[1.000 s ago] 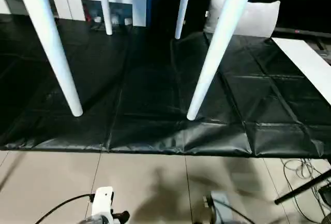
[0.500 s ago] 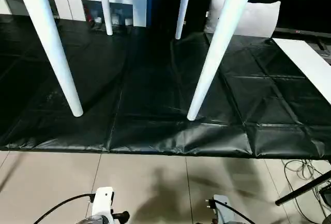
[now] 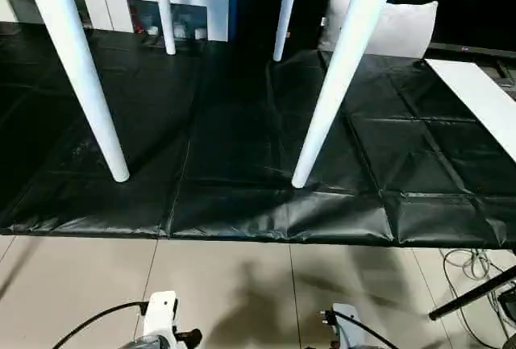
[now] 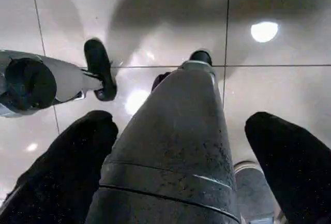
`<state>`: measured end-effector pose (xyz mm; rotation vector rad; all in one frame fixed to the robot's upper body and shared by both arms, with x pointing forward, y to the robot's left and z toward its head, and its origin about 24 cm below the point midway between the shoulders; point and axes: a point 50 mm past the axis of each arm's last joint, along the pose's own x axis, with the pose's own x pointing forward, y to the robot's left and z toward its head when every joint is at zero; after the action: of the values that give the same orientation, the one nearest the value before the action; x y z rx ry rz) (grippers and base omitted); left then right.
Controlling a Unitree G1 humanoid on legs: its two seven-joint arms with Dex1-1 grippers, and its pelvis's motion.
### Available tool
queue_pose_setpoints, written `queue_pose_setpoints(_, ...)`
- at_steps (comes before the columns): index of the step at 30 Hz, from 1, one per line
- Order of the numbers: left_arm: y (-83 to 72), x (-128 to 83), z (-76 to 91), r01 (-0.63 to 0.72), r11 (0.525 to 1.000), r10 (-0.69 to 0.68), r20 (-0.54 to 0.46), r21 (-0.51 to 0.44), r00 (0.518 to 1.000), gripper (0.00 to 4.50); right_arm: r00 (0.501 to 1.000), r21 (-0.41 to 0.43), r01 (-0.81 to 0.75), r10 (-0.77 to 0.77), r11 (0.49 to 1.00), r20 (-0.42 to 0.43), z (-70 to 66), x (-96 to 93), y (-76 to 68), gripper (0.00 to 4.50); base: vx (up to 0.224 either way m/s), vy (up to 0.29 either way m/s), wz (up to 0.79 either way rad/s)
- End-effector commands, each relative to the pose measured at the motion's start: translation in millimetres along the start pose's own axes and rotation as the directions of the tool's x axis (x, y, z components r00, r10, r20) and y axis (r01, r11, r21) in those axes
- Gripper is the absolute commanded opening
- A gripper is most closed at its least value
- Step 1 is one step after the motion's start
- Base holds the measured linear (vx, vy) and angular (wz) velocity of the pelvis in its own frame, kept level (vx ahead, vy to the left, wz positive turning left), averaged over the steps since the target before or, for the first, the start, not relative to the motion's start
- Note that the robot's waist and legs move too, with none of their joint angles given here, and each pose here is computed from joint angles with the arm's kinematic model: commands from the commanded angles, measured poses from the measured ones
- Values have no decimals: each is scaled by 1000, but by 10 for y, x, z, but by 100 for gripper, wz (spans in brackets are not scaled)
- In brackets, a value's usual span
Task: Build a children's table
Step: Flip table
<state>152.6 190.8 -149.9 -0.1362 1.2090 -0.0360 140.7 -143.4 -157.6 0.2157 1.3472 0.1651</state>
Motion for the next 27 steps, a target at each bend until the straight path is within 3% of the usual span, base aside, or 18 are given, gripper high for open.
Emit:
queue_pose_setpoints(1,9,4,-165,-9,1000,8,-64,-9,998,449,1000,16,7,-7,1000,-17,-33,-3,-26,450,0,0,0)
queue_pose_setpoints(27,9,4,-165,-9,1000,8,-64,-9,998,449,1000,16,7,-7,1000,-17,-33,-3,-26,450,0,0,0)
